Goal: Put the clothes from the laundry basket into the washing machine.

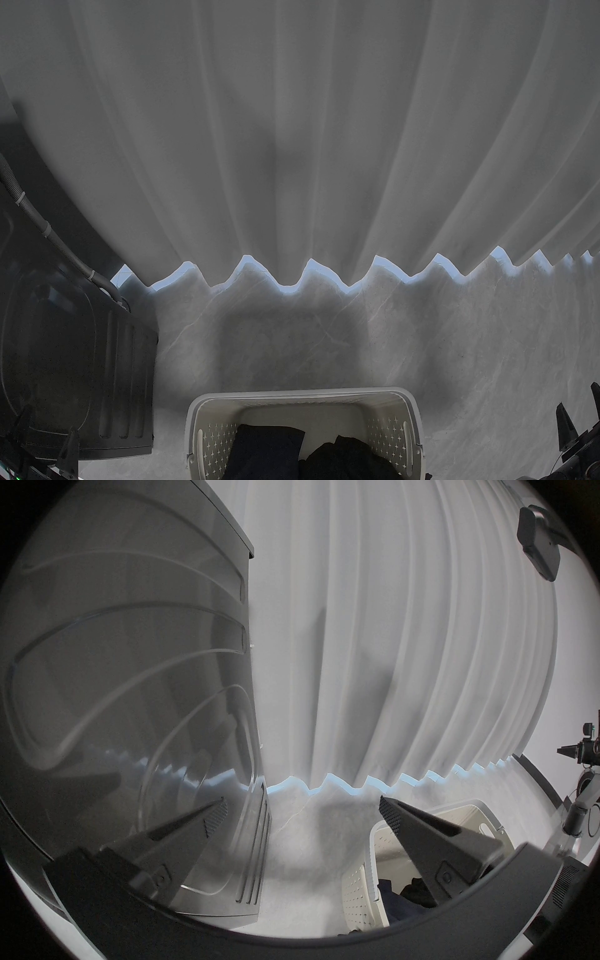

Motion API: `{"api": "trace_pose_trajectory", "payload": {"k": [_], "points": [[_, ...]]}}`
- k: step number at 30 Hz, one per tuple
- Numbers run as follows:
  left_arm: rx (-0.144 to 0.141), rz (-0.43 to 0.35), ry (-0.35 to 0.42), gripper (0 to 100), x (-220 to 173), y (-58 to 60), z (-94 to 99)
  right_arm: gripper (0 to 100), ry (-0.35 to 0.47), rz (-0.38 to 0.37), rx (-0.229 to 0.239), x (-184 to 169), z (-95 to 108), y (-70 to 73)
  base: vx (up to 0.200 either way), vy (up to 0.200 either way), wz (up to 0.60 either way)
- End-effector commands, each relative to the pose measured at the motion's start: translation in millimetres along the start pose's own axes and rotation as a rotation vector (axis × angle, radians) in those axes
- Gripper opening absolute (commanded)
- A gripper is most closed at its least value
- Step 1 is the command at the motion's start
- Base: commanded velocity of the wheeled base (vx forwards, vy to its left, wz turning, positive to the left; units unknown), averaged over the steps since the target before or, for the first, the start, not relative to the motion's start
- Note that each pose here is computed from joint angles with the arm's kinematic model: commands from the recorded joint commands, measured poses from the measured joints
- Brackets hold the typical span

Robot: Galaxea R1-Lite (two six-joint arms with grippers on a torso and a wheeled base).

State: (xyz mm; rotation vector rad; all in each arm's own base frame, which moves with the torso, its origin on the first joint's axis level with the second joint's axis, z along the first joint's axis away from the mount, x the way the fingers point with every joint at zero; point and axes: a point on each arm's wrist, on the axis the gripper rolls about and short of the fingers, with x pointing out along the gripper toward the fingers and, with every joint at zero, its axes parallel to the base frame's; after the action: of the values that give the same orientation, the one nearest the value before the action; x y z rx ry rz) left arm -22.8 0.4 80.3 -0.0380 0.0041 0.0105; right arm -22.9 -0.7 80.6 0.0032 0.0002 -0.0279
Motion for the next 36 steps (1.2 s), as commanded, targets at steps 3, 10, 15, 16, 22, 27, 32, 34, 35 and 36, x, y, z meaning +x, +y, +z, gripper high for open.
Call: {"api": "trace_pose_trajectory", "payload": {"k": [3, 10, 15, 16, 22, 27, 32, 34, 35, 36], "points": [[0.000, -0.001, 0.000, 100, 0.0, 0.2, -4.9, 100, 0.000, 0.000, 0.000, 0.0, -4.8, 0.0, 0.000, 0.000, 0.00], [0.000, 0.000, 0.000, 100, 0.0, 0.2, -4.9, 100, 0.000, 0.000, 0.000, 0.0, -4.8, 0.0, 0.000, 0.000, 0.00], [0.000, 0.002, 0.000, 100, 0.0, 0.2, -4.9, 100, 0.000, 0.000, 0.000, 0.0, -4.8, 0.0, -0.080, 0.000, 0.00], [0.000, -0.001, 0.000, 100, 0.0, 0.2, -4.9, 100, 0.000, 0.000, 0.000, 0.0, -4.8, 0.0, -0.200, 0.000, 0.00], [0.000, 0.000, 0.000, 100, 0.0, 0.2, -4.9, 100, 0.000, 0.000, 0.000, 0.0, -4.8, 0.0, -0.200, 0.000, 0.00], [0.000, -0.001, 0.000, 100, 0.0, 0.2, -4.9, 100, 0.000, 0.000, 0.000, 0.0, -4.8, 0.0, -0.200, 0.000, 0.00], [0.000, 0.000, 0.000, 100, 0.0, 0.2, -4.9, 100, 0.000, 0.000, 0.000, 0.0, -4.8, 0.0, -0.200, 0.000, 0.00], [0.000, 0.000, 0.000, 100, 0.0, 0.2, -4.9, 100, 0.000, 0.000, 0.000, 0.0, -4.8, 0.0, -0.200, 0.000, 0.00], [0.000, 0.000, 0.000, 100, 0.0, 0.2, -4.9, 100, 0.000, 0.000, 0.000, 0.0, -4.8, 0.0, -0.200, 0.000, 0.00], [0.000, -0.001, 0.000, 100, 0.0, 0.2, -4.9, 100, 0.000, 0.000, 0.000, 0.0, -4.8, 0.0, -0.200, 0.000, 0.00]]}}
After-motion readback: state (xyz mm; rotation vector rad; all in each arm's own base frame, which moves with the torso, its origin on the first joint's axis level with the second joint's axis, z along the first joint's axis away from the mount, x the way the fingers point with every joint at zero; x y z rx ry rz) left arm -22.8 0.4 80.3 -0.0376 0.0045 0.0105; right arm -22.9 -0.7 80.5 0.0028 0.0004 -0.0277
